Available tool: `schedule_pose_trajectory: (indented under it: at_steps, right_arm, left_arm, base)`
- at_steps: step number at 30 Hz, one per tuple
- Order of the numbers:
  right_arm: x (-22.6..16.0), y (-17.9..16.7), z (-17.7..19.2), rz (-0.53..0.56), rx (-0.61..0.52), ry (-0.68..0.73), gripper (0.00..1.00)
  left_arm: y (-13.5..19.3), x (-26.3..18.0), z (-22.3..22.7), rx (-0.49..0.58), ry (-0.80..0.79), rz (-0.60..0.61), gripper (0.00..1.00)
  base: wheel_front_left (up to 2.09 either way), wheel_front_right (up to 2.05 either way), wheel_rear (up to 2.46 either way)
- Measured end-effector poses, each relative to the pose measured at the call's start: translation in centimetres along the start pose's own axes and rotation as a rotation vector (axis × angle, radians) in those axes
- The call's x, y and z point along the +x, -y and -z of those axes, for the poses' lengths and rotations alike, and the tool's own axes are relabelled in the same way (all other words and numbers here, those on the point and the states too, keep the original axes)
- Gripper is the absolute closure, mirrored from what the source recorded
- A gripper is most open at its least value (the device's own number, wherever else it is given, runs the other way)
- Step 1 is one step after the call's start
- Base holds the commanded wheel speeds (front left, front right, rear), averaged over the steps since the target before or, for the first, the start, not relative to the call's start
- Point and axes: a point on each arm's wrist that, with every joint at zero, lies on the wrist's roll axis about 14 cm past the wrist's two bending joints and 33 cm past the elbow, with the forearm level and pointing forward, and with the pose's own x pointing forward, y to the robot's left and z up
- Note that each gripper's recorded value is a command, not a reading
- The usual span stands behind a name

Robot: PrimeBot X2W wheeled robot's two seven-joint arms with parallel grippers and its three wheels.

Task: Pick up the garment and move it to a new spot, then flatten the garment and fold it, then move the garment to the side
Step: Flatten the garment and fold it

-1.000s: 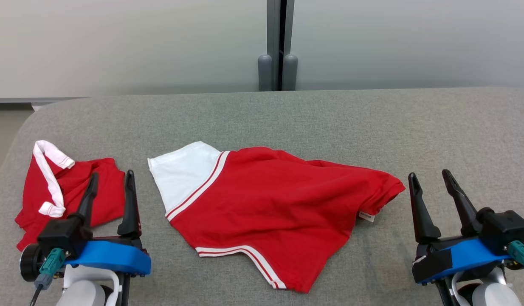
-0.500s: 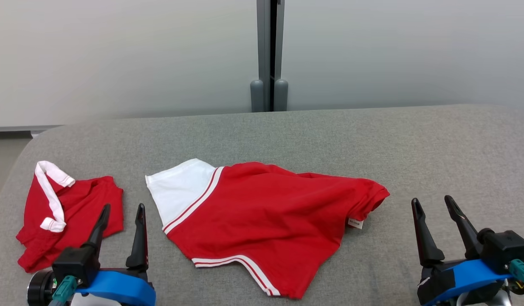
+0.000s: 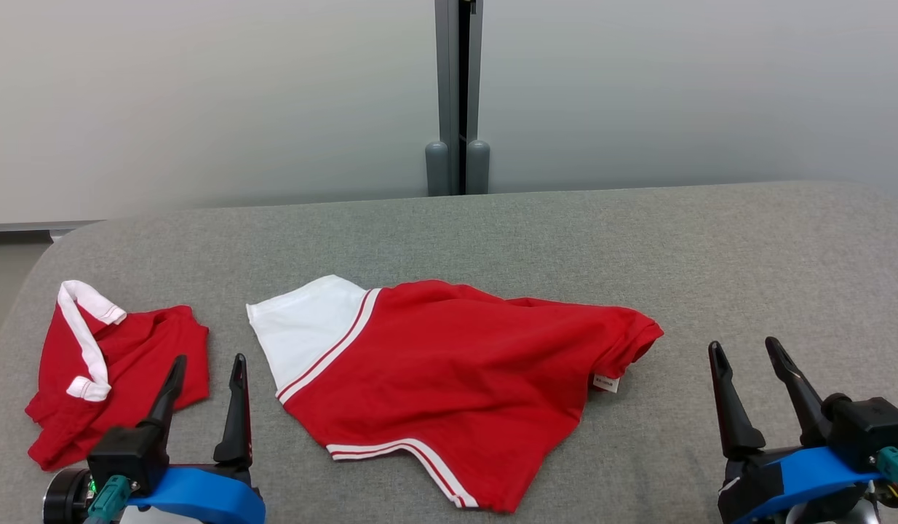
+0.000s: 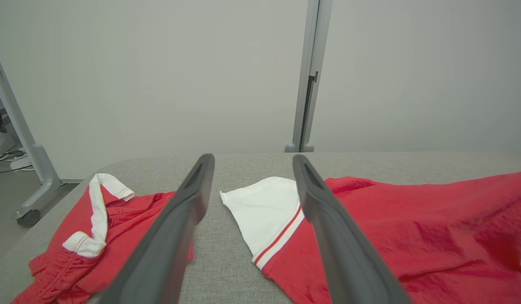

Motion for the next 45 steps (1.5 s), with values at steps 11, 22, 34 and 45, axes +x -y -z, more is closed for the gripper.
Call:
schedule_pose_trajectory:
  at_steps: [11,22,34,45]
  right_arm:
    - [0.1,0.1,0.3,0.002,0.001,-0.01,0.0]
    - [2.2,0.7,2.6,0.014,-0.004,-0.072,0.0]
    - [4.1,1.9,5.2,0.043,-0.001,-0.123,0.0]
    - [4.5,1.9,5.2,0.047,0.023,-0.109,0.0]
  left_arm:
    - [0.4,0.3,0.0,-0.001,0.0,0.007,0.0]
    - [10.8,4.1,2.6,-0.047,-0.114,0.338,0.0]
    - [20.4,-2.2,13.1,-0.027,-0.578,0.732,0.0]
    - [19.5,-2.6,15.6,0.091,-0.696,0.746,1.0]
  base:
    - [0.0,0.0,0.0]
    - [0.0,0.0,0.0]
    - [0.0,0.0,0.0]
    - [0.0,0.0,0.0]
